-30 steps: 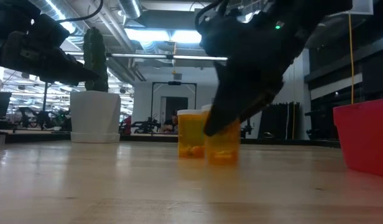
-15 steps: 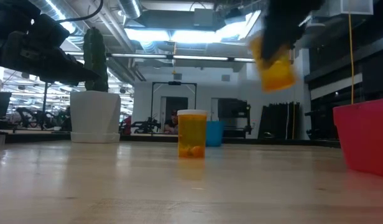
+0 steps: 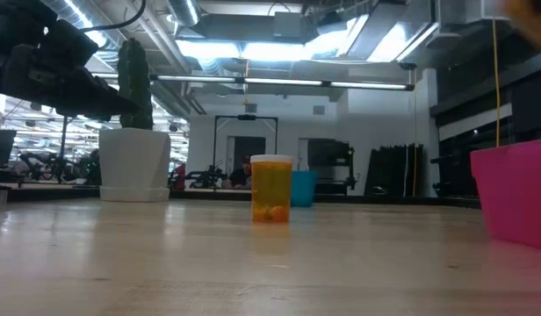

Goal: Pick and place medicine bottles into bin by pill shape (circle, oval)
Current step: Put the large orange pill bottle into the red bin

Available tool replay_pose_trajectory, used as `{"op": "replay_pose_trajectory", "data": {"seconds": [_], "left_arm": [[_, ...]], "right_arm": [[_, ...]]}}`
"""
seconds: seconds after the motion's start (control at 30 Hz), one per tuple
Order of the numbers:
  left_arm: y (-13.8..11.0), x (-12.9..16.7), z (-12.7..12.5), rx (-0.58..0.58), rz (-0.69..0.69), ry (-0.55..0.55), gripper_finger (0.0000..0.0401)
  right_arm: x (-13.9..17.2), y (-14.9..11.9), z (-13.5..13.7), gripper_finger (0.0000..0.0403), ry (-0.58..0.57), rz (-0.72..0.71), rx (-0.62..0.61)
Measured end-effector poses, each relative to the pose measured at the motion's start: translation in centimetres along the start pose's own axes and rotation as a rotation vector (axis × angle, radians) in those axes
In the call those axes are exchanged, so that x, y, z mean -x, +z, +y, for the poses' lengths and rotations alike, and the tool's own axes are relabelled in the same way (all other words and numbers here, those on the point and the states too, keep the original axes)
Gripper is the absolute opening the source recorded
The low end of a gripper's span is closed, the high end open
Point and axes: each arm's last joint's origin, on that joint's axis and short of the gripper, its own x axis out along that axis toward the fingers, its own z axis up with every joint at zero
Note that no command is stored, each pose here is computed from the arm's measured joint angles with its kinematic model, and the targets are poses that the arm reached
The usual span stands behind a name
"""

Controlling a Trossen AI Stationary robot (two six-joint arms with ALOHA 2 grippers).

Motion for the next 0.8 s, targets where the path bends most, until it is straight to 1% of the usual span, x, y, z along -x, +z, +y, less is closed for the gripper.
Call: {"op": "replay_pose_trajectory", "data": {"seconds": [0.17, 0.3, 0.4, 0.47, 0.7, 0.8], "left_arm": [[0.0, 0.0, 0.0, 0.000, 0.000, 0.000, 0.0000], [0.0, 0.0, 0.0, 0.000, 0.000, -0.001, 0.0000], [0.0, 0.0, 0.0, 0.000, 0.000, -0.001, 0.0000], [0.0, 0.0, 0.0, 0.000, 0.000, 0.000, 0.0000], [0.0, 0.0, 0.0, 0.000, 0.000, 0.000, 0.0000], [0.0, 0.0, 0.0, 0.000, 0.000, 0.000, 0.0000]], "right_arm": [[-1.0, -1.6, 0.2, 0.0197, -0.018, 0.099, -0.077], [-2.0, -2.0, 0.9, 0.0197, 0.040, 0.151, -0.075], [-3.0, -2.3, 1.3, 0.0198, 0.082, 0.222, -0.070], [-3.6, -2.6, 1.4, 0.0198, 0.087, 0.259, -0.067], [-6.0, -2.9, 1.4, 0.0198, 0.086, 0.271, -0.070], [-6.5, -2.8, 1.2, 0.0203, 0.079, 0.272, -0.078]]}}
